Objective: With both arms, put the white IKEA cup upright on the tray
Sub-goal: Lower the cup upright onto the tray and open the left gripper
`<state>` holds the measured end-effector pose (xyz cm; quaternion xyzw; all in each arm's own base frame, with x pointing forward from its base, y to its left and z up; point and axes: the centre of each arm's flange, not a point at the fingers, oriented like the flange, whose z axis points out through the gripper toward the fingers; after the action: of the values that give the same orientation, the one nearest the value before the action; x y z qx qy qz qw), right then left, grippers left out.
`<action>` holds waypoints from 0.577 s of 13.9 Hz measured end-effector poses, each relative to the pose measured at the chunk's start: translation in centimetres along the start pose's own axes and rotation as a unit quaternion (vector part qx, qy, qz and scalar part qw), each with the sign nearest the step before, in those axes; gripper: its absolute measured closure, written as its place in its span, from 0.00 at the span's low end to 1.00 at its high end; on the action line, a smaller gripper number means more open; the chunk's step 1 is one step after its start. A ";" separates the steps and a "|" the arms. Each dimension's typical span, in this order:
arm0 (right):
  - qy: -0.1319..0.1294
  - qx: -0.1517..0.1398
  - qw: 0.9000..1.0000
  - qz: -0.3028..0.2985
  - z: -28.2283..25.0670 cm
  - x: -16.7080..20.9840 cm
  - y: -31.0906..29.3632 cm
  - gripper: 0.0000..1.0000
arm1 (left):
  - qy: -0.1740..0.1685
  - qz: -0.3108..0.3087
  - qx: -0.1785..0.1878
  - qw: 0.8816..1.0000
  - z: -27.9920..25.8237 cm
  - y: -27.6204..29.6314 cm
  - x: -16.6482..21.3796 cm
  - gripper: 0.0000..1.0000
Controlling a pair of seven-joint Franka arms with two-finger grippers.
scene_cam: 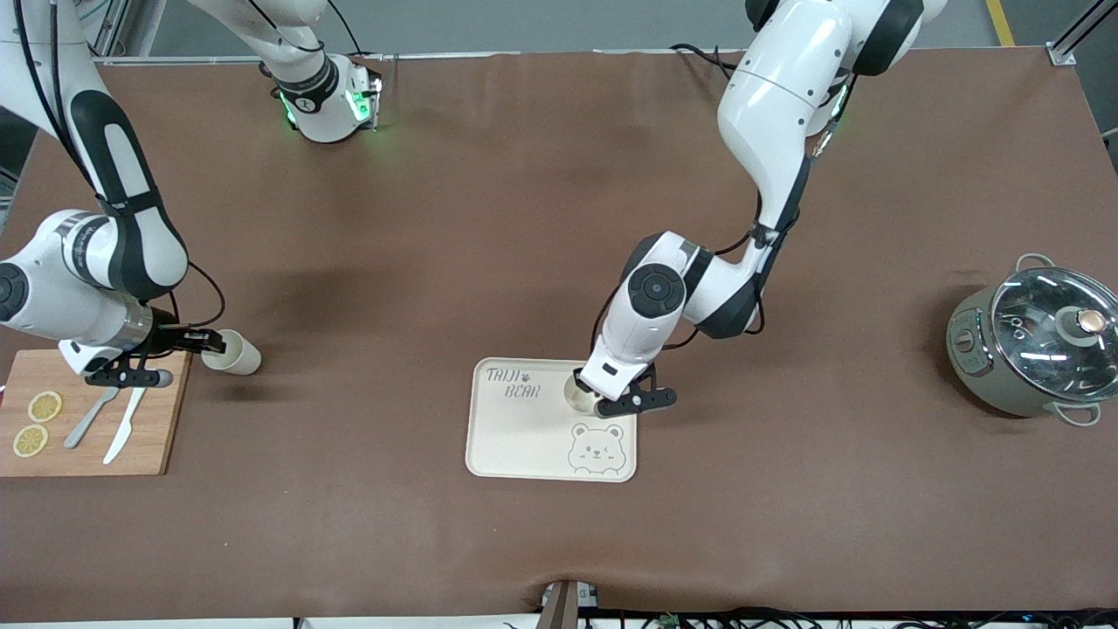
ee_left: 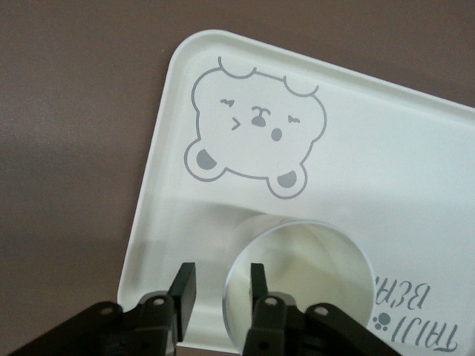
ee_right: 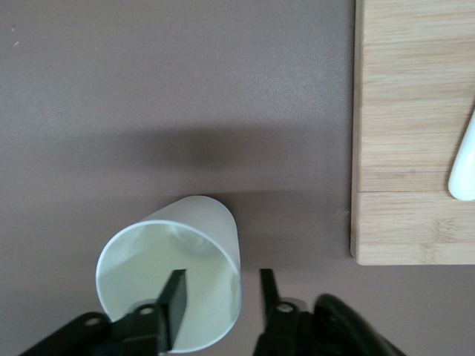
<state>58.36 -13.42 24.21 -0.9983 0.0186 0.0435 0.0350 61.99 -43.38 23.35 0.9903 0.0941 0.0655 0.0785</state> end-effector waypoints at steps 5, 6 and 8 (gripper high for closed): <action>0.000 0.000 1.000 0.001 0.3 0.0 0.1 0.98 | 0.017 -0.012 0.010 1.000 -3.2 -1.1 2.7 0.11; 0.000 0.000 1.000 0.001 0.3 0.1 0.1 0.98 | 0.021 -0.017 0.017 0.999 -4.8 -1.8 3.8 0.01; 0.002 -0.001 1.000 -0.002 0.1 0.1 0.2 0.98 | 0.030 -0.029 0.021 0.999 -8.7 -3.1 5.8 0.00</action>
<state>58.50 -13.58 24.08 -0.9984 0.0167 0.0416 0.0344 65.80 -38.03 32.03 0.9861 0.1265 0.0912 0.0566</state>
